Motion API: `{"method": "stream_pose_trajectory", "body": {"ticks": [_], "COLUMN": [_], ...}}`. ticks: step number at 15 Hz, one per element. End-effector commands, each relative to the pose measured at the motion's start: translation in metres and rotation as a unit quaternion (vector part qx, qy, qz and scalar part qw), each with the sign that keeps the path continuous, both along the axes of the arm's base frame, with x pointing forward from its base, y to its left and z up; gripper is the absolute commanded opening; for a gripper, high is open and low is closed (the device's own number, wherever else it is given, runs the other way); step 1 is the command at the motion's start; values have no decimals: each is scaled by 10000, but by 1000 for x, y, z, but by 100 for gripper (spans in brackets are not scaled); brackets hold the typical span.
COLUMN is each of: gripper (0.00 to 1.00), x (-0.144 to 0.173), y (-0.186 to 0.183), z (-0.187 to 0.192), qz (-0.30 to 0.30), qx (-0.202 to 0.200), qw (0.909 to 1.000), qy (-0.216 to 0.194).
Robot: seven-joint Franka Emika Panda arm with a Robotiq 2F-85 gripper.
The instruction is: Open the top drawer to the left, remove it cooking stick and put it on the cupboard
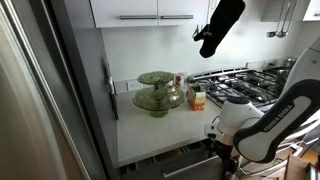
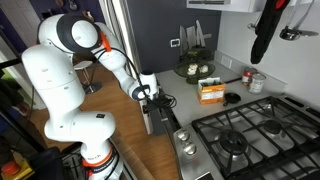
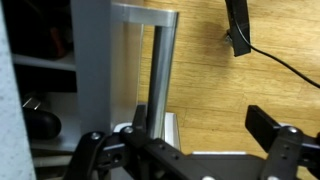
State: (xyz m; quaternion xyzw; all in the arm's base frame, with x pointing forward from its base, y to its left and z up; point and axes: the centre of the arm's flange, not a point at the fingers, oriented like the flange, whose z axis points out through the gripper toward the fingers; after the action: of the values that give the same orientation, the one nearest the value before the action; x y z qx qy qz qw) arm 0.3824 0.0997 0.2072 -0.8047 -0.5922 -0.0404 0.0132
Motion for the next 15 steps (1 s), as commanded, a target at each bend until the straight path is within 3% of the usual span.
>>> {"method": "stream_pose_trajectory", "body": {"ticks": [1,10,15], "gripper": [100,100,100], "x": [-63,-60,-54], "y": [-20,-28,-32], "z": [-25,-17,4], "qz": [-233,-514,-441], "qx": [135,158,398], "qw": [9966,9953,9951], "qy": [780,809,792]}}
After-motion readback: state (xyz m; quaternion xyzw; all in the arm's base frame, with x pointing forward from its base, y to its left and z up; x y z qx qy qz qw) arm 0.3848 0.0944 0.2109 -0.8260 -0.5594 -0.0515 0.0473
